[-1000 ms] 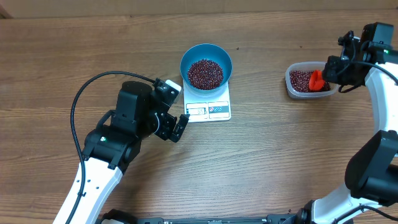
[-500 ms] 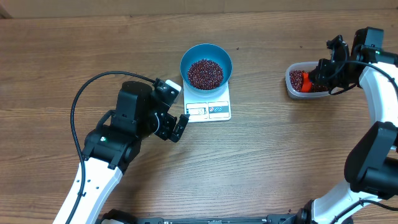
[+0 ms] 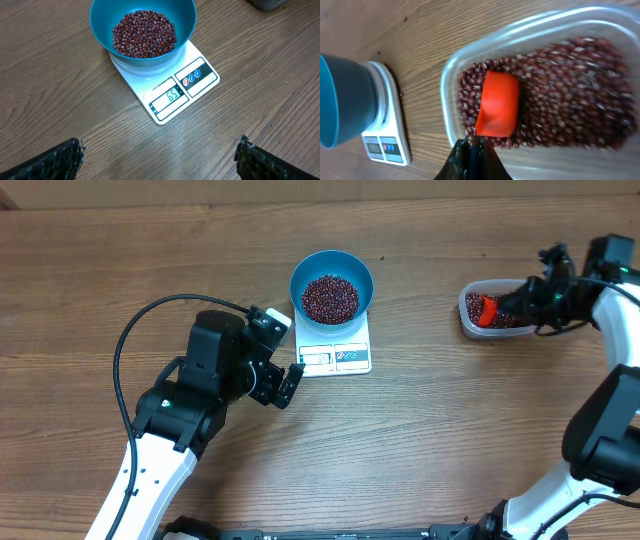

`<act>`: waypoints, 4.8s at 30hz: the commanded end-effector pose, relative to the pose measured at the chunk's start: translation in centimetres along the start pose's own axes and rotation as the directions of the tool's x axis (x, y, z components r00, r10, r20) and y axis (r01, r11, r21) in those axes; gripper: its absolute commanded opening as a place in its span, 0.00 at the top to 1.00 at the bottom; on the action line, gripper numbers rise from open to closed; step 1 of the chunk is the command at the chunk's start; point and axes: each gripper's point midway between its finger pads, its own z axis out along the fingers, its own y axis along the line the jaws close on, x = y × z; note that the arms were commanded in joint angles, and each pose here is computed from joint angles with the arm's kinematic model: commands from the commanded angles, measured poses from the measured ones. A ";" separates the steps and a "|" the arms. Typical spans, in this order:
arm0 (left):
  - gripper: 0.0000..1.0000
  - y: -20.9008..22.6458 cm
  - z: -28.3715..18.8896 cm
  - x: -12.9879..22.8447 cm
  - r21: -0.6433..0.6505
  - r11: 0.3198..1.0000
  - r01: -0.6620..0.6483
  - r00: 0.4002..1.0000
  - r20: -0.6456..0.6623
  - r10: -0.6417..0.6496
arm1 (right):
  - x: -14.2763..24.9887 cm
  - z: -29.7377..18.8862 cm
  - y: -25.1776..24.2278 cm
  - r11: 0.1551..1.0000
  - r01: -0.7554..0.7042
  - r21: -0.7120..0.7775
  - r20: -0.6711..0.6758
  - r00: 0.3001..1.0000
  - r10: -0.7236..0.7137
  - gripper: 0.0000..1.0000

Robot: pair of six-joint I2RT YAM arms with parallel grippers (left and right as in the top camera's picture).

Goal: Scoop item into bowl and weigh 150g on scale
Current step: 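Scoop a third load of beans with the right gripper, then carry the filled scoop with the right gripper over the bowl, then tilt the scoop with the right gripper to pour beans into the bowl, then move the scoop with the right gripper back toward the bean tub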

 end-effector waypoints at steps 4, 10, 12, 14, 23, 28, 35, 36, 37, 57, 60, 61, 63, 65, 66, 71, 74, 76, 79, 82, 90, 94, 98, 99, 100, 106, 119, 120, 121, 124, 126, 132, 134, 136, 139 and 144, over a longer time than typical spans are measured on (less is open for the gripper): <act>0.01 0.1 -0.5 -0.9 -0.009 1.000 0.004 1.000 0.023 -0.004 | -0.1 -1.6 -1.4 0.980 -0.128 -0.153 0.027 0.991 0.134 0.96; 0.00 0.1 -0.5 -0.9 -0.009 1.000 0.004 1.000 0.024 -0.004 | -0.6 -4.0 -3.2 0.957 -0.186 -0.221 0.078 0.975 0.208 0.96; 0.00 0.1 -0.5 -0.9 -0.009 1.000 0.004 1.000 0.023 -0.004 | -0.8 -4.7 -3.2 0.945 -0.195 -0.263 0.092 0.970 0.225 0.96; 0.00 0.1 -0.5 -0.9 -0.009 1.000 0.004 1.000 0.024 -0.004 | -1.0 -5.3 -3.2 0.934 -0.197 -0.299 0.103 0.966 0.237 0.96; 0.00 0.1 -0.5 -0.9 -0.009 1.000 0.004 1.000 0.023 -0.004 | -1.3 -6.0 -2.0 0.906 -0.189 -0.379 0.105 0.964 0.245 0.96; 0.00 0.1 -0.5 -0.9 -0.009 1.000 0.004 1.000 0.024 -0.004 | -1.5 -6.4 -1.1 0.885 -0.175 -0.431 0.108 0.964 0.243 0.96; 0.00 0.1 -0.5 -0.9 -0.009 1.000 0.004 1.000 0.024 -0.004 | -1.9 -7.3 1.0 0.827 -0.141 -0.545 0.109 0.965 0.237 0.96; 0.01 0.1 -0.5 -0.9 -0.009 1.000 0.004 1.000 0.023 -0.004 | -1.9 -7.3 1.5 0.819 -0.136 -0.558 0.107 0.967 0.233 0.96; 0.00 0.1 -0.5 -0.9 -0.009 1.000 0.004 1.000 0.024 -0.004 | -1.9 -7.2 1.8 0.814 -0.133 -0.565 0.103 0.968 0.229 0.96; 0.00 0.1 -0.5 -0.9 -0.009 1.000 0.004 1.000 0.023 -0.004 | 0.1 0.5 18.3 0.746 0.011 -0.666 -0.063 0.995 -0.071 0.96; 0.00 0.1 -0.5 -0.9 -0.009 1.000 0.004 1.000 0.024 -0.004 | 0.1 1.7 20.9 0.756 0.038 -0.653 -0.063 0.993 -0.104 0.96; 0.01 0.1 -0.5 -0.9 -0.009 1.000 0.004 1.000 0.024 -0.004 | 0.1 2.1 21.5 0.764 0.048 -0.643 -0.060 0.992 -0.113 0.96; 0.00 0.1 -0.5 -0.9 -0.009 1.000 0.004 1.000 0.024 -0.004 | 0.1 3.0 22.9 0.787 0.071 -0.613 -0.049 0.991 -0.128 0.96; 0.00 0.1 -0.5 -0.9 -0.009 1.000 0.004 1.000 0.023 -0.004 | 0.2 3.7 23.9 0.806 0.095 -0.584 -0.038 0.989 -0.145 0.96; 0.00 0.1 -0.5 -0.9 -0.009 1.000 0.004 1.000 0.023 -0.004 | 0.2 4.0 24.5 0.815 0.113 -0.568 -0.028 0.987 -0.157 0.96; 0.01 0.1 -0.5 -0.9 -0.009 1.000 0.004 1.000 0.023 -0.004 | 0.0 5.1 27.1 0.859 0.227 -0.459 0.040 0.971 -0.235 0.96; 0.00 0.1 -0.5 -0.9 -0.009 1.000 0.004 1.000 0.024 -0.004 | 0.0 5.7 27.8 0.888 0.321 -0.330 0.079 0.946 -0.313 0.96; 0.01 0.1 -0.5 -0.9 -0.009 1.000 0.004 1.000 0.023 -0.004 | 0.1 6.1 27.9 0.896 0.399 -0.196 0.098 0.917 -0.387 0.96; 0.00 0.1 -0.5 -0.9 -0.009 1.000 0.004 1.000 0.023 -0.004 | 0.4 6.4 28.4 0.871 0.489 -0.054 0.102 0.870 -0.482 0.96; 0.01 0.1 -0.5 -0.9 -0.009 1.000 0.004 1.000 0.023 -0.004 | 0.9 6.7 29.0 0.821 0.565 0.079 0.101 0.815 -0.571 0.96; 0.01 0.1 -0.5 -0.9 -0.009 1.000 0.004 1.000 0.023 -0.004 | 1.8 7.0 30.1 0.648 0.660 0.381 0.069 0.679 -0.731 0.96; 0.00 0.1 -0.5 -0.9 -0.009 1.000 0.004 1.000 0.024 -0.004 | 2.0 6.7 30.5 0.598 0.657 0.460 0.062 0.648 -0.759 0.96; 0.01 0.1 -0.5 -0.9 -0.009 1.000 0.004 1.000 0.023 -0.004 | 2.2 6.8 30.8 0.586 0.671 0.454 0.055 0.635 -0.771 0.96; 0.01 0.1 -0.5 -0.9 -0.009 1.000 0.004 1.000 0.024 -0.004 | 2.2 6.8 30.8 0.586 0.671 0.454 0.055 0.635 -0.770 0.96; 0.00 0.1 -0.5 -0.9 -0.009 1.000 0.004 1.000 0.023 -0.004 | 2.3 6.9 30.8 0.588 0.674 0.447 0.055 0.635 -0.770 0.96; 0.00 0.1 -0.5 -0.9 -0.009 1.000 0.004 1.000 0.023 -0.004 | 3.0 6.1 32.4 0.623 0.702 0.344 0.093 0.635 -0.767 0.96; 0.00 0.1 -0.5 -0.9 -0.009 1.000 0.004 1.000 0.024 -0.004 | 0.8 -3.6 31.6 0.742 0.654 0.148 0.236 0.705 -0.669 0.96; 0.00 0.1 -0.5 -0.9 -0.009 1.000 0.004 1.000 0.023 -0.004 | 0.5 -4.7 30.9 0.755 0.642 0.134 0.243 0.717 -0.653 0.96; 0.00 0.1 -0.5 -0.9 -0.009 1.000 0.004 1.000 0.023 -0.004 | 0.3 -5.6 30.2 0.768 0.628 0.127 0.248 0.729 -0.638 0.96; 0.01 0.1 -0.5 -0.9 -0.009 1.000 0.004 1.000 0.023 -0.004 | -0.9 -8.4 27.0 0.815 0.563 0.136 0.256 0.775 -0.578 0.96; 0.01 0.1 -0.5 -0.9 -0.009 1.000 0.004 1.000 0.023 -0.004 | -1.8 -10.0 24.0 0.849 0.499 0.172 0.254 0.810 -0.528 0.96; 0.00 0.1 -0.5 -0.9 -0.009 1.000 0.004 1.000 0.023 -0.004 | -3.3 -12.9 14.3 0.919 0.283 0.276 0.224 0.910 -0.347 0.96; 0.00 0.1 -0.5 -0.9 -0.009 1.000 0.004 1.000 0.024 -0.004 | -3.6 -13.1 11.7 0.927 0.227 0.297 0.221 0.928 -0.298 0.96; 0.00 0.1 -0.5 -0.9 -0.009 1.000 0.004 1.000 0.024 -0.004 | -3.7 -12.8 9.5 0.933 0.181 0.310 0.211 0.944 -0.253 0.96; 0.00 0.1 -0.5 -0.9 -0.009 1.000 0.004 1.000 0.023 -0.004 | -3.2 -11.5 6.3 0.938 0.125 0.322 0.164 0.969 -0.185 0.96; 0.01 0.1 -0.5 -0.9 -0.009 1.000 0.004 1.000 0.023 -0.004 | -2.3 -8.1 3.4 0.940 0.107 0.323 0.065 0.989 -0.135 0.96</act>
